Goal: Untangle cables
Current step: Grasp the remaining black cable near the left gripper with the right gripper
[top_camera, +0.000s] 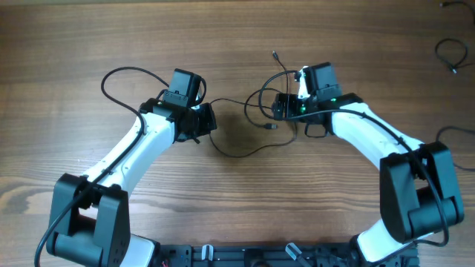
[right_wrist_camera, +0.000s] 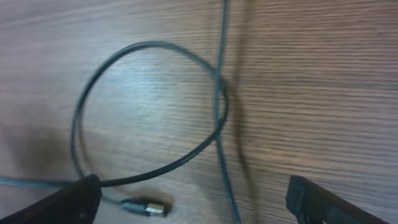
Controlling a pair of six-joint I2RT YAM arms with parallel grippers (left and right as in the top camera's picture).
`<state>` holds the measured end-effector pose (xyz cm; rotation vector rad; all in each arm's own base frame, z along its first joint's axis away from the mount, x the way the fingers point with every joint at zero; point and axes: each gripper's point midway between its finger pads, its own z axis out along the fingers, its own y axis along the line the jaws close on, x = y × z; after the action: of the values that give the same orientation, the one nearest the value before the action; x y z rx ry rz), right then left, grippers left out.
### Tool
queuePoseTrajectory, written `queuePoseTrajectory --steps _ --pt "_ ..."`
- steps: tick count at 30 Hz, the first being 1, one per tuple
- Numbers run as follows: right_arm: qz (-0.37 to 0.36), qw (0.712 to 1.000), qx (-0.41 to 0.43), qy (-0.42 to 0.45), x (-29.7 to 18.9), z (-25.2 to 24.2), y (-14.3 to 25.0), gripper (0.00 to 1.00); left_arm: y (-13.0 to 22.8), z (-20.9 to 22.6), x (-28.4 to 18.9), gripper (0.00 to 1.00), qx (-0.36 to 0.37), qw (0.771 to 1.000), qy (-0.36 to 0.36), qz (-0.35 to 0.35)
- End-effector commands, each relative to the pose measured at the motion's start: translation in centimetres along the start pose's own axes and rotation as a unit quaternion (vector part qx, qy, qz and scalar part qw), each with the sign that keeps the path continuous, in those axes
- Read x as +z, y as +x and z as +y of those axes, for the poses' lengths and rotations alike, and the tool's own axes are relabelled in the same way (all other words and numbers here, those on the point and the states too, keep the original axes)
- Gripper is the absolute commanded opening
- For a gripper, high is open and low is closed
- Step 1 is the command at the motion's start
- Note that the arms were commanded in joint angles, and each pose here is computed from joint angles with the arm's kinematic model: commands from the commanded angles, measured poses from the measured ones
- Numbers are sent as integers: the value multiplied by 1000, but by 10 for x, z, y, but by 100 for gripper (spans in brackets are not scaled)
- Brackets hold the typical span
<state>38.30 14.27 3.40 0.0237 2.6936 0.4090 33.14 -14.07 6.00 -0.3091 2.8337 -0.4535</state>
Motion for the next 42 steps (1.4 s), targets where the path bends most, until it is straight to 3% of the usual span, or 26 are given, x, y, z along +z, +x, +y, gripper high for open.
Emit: queuePoseTrajectory --steps 1,8,12,16,19,24,36,39,40,42 --pt "-28 997 16 63 2 -15 -6 95 -4 0 -3 6 -4 1000 -4 -9" --pt "-41 991 125 26 3 -2 -13 93 -4 0 -3 6 -4 1000 -4 -9" --pt "-26 993 113 -17 4 21 -8 75 -4 0 -3 8 -4 1000 -3 -10" --pt "-29 995 90 33 6 14 0 65 -5 -1 -3 8 -4 1000 -2 -11" --pt "-35 993 88 75 4 0 2 64 -5 -1 -3 8 -4 1000 -3 -11" --pt "-48 990 87 96 3 -7 -1 74 -4 -2 -3 7 -4 1000 0 -9" --pt "-28 990 98 94 33 -9 10 74 -4 -2 -3 8 -4 1000 0 -9" --pt "-27 991 97 86 35 -7 9 66 -4 -2 -3 11 -3 1000 1 -9" --pt "-28 991 96 86 35 -7 9 58 -5 -2 -3 13 -3 1000 1 -10" --pt "-19 992 86 86 35 -7 13 31 -6 -3 -3 15 -3 1000 2 -12"
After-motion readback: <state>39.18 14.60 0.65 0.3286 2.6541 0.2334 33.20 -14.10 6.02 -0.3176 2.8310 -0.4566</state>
